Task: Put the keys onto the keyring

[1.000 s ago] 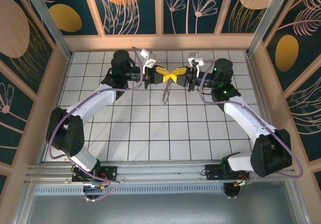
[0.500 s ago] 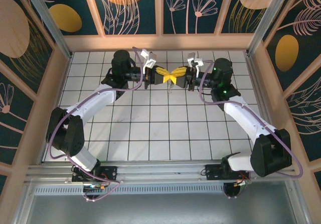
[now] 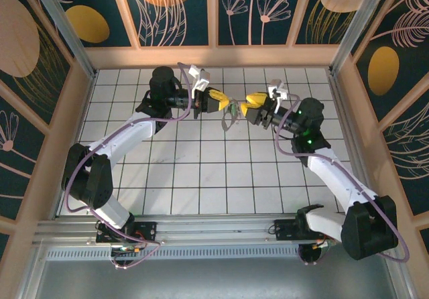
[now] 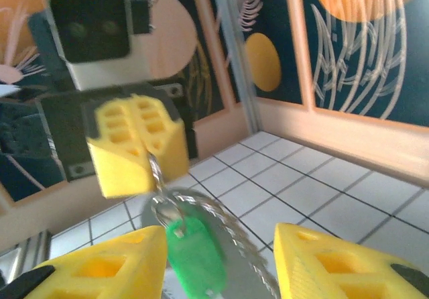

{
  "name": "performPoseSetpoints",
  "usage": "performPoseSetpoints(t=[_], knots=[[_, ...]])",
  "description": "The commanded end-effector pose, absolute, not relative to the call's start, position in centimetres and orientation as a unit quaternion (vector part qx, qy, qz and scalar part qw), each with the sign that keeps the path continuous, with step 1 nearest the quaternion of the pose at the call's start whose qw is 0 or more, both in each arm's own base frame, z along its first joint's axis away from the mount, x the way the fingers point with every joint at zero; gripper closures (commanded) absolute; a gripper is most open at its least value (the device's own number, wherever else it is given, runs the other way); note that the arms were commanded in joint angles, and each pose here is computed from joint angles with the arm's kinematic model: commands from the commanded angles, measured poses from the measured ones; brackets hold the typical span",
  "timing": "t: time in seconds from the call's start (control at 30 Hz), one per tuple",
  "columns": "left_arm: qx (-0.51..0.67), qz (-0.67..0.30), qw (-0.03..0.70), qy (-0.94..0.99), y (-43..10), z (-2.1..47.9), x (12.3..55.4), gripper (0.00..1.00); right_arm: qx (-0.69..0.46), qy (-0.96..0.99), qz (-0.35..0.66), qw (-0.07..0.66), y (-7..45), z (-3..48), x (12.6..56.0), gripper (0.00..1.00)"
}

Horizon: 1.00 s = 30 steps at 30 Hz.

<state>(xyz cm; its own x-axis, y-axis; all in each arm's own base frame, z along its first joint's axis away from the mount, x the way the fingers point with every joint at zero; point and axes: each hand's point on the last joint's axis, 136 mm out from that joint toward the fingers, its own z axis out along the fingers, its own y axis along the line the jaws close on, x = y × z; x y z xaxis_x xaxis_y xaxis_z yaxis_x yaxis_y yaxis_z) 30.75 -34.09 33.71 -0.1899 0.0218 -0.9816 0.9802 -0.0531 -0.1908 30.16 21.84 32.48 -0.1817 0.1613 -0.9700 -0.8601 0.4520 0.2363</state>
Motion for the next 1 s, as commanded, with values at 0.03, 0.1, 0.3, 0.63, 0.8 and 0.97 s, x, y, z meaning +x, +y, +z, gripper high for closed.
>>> performPoseSetpoints(t=[0.03, 0.1, 0.3, 0.63, 0.8, 0.97], knots=[[0.486, -0.542, 0.468, 0.501, -33.9, 36.5, 30.1, 1.0, -0.225, 0.627, 0.425, 0.613, 20.9, 32.6, 30.8, 0.54], [0.484, -0.541, 0.468, 0.504, -34.0, 36.3, 30.3, 1.0, -0.21, 0.633, 0.419, 0.616, 20.6, 32.0, 30.9, 0.54], [0.48, -0.543, 0.465, 0.508, -34.3, 35.6, 30.8, 1.0, -0.178, 0.653, 0.405, 0.615, 20.1, 30.5, 31.7, 0.54], [0.464, -0.533, 0.479, 0.521, -34.6, 35.1, 32.3, 1.0, -0.16, 0.686, 0.377, 0.601, 19.4, 27.9, 32.0, 0.54], [0.454, -0.539, 0.475, 0.528, -34.5, 35.1, 32.3, 1.0, -0.158, 0.7, 0.367, 0.592, 19.0, 26.7, 31.6, 0.54], [0.443, -0.538, 0.48, 0.533, -34.4, 35.4, 32.5, 1.0, -0.156, 0.703, 0.362, 0.592, 18.7, 26.8, 31.1, 0.54]])
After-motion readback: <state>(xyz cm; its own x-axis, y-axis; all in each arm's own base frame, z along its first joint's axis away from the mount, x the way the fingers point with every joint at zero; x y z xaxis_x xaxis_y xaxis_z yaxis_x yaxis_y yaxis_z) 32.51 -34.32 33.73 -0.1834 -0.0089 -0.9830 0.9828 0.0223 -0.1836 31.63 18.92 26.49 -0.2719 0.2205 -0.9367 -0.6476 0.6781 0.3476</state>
